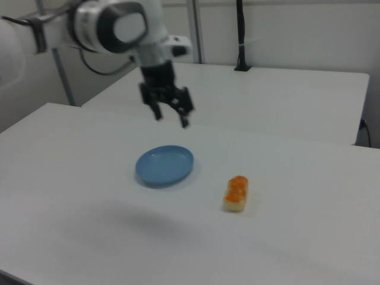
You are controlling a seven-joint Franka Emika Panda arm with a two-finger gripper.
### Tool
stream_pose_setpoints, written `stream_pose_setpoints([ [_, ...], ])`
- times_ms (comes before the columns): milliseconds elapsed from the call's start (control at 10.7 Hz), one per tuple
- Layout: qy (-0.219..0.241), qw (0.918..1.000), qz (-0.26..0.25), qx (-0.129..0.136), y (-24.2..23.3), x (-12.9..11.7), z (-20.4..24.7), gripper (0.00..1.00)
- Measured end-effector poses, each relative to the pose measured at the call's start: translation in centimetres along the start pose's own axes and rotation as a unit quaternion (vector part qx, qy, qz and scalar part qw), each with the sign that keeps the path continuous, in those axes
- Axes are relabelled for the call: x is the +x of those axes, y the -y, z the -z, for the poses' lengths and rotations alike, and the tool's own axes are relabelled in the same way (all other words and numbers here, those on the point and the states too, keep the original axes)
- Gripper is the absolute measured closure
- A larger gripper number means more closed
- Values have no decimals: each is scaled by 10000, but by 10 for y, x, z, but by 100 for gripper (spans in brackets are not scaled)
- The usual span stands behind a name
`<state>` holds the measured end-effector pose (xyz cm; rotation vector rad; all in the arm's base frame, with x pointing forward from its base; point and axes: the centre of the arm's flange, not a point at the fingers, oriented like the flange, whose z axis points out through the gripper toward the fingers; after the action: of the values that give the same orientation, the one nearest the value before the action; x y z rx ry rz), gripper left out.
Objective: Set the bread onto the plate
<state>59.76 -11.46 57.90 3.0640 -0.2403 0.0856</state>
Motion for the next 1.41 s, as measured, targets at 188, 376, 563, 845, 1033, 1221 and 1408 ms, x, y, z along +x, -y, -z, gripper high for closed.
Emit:
stream_pose_setpoints([
  [188,-6,9998,-48,-190,-61,20,-54,0],
  [376,-99,9992,-29,-392,-99,38,-121,0],
  [563,-96,9986,62,-517,-103,52,-178,0],
  [845,-170,9978,234,-597,-99,62,-211,0],
  [1033,-284,9970,277,-657,-98,67,-229,5],
  [1221,-307,9966,315,-692,-97,69,-246,13],
  [1408,-328,9963,371,-708,-91,71,-257,33],
])
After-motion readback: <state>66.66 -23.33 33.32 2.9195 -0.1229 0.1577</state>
